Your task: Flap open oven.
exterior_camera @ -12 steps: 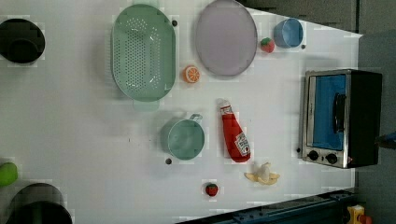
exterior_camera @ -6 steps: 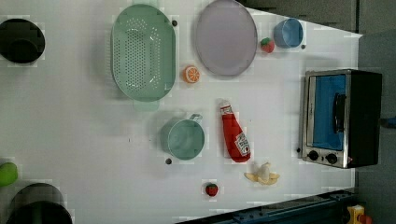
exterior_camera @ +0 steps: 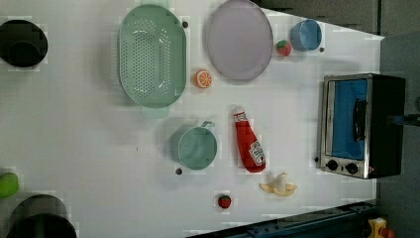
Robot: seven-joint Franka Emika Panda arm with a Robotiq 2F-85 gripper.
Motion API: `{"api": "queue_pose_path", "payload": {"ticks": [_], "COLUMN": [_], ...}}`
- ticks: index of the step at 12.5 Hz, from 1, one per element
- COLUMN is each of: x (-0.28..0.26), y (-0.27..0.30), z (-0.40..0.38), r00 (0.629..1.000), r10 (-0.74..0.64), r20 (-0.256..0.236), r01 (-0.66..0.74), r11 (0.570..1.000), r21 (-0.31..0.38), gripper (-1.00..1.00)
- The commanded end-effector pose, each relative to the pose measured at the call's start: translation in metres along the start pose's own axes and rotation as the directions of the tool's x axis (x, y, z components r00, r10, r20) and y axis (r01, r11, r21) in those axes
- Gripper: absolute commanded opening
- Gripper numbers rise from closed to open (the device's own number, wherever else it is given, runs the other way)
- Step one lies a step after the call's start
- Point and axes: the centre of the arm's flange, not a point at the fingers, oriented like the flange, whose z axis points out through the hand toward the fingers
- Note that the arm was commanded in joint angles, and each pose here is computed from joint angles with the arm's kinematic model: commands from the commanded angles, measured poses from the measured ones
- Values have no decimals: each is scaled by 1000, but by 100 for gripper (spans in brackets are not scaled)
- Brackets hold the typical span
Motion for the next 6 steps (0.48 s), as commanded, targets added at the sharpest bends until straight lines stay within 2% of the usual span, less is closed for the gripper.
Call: {"api": "queue_pose_path", "payload": {"ticks": [1,6], "x": [-7,-16], "y": [-1,-8], "z": [33,91], "r00": [996,995], "r10": [-90,-98], "r20": [5,-21], "r01": [90,97], "r11": [996,994], "r21": [-10,-48], "gripper": [-65,-65]}}
